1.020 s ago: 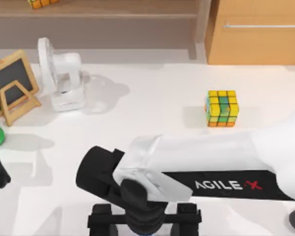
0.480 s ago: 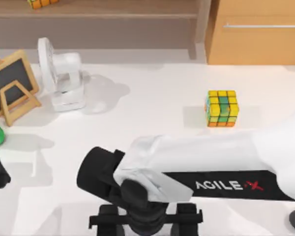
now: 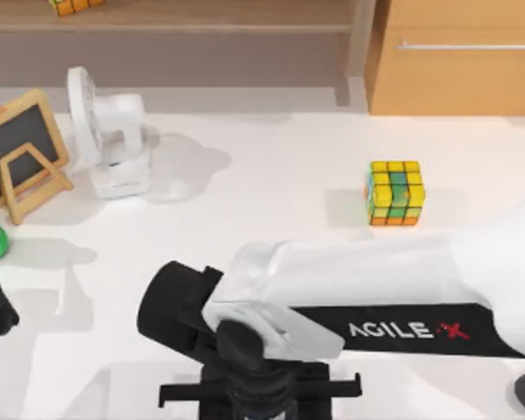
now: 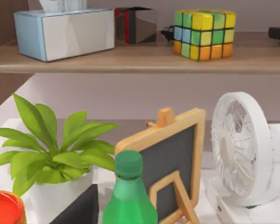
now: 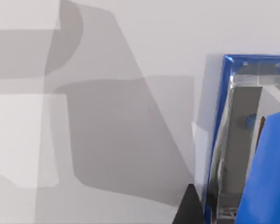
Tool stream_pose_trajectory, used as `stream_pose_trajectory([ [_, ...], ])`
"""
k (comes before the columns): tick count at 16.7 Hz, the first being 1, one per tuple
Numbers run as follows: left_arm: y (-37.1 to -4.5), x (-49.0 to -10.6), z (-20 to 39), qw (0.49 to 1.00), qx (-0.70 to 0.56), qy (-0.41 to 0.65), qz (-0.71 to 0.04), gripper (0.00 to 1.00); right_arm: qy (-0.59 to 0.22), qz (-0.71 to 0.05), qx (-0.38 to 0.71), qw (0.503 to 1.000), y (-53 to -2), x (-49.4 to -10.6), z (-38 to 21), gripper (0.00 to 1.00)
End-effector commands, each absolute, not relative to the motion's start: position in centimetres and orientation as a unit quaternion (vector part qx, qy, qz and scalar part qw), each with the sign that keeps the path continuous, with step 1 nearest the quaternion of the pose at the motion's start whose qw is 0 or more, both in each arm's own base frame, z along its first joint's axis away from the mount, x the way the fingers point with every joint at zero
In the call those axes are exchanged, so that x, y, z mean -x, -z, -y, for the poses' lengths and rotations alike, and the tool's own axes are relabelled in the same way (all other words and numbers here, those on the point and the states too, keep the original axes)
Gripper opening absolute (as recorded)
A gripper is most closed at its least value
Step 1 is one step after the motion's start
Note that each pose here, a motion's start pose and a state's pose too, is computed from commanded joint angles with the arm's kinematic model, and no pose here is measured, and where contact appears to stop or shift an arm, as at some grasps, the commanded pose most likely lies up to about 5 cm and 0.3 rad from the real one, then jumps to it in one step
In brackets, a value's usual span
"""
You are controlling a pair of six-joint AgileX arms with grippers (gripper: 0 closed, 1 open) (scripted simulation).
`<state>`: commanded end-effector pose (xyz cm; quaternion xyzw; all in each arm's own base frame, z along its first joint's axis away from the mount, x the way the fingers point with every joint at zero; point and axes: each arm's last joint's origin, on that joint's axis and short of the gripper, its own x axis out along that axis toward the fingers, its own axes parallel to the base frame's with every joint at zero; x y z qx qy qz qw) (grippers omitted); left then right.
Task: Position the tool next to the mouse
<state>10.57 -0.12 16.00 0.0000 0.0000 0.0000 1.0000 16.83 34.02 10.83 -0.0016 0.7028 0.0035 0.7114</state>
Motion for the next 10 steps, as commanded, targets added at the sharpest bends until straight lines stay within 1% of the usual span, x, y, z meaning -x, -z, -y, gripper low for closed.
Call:
stream_pose_trajectory([
  [1,-16.00,-10.57,0.12,1.000,0.000,0.000,0.000,1.00,-0.004,-0.703,0.002,0.711,-10.83,-16.83,-34.02,0.00],
  [8,-16.00,-10.57,0.12,1.000,0.000,0.000,0.000,1.00,-0.004,-0.703,0.002,0.711,-10.83,-16.83,-34.02,0.00],
  [10,-16.00,-10.57,0.12,1.000,0.000,0.000,0.000,1.00,-0.005,-0.700,0.005,0.714,-11.55,-16.85,-33.81,0.00],
])
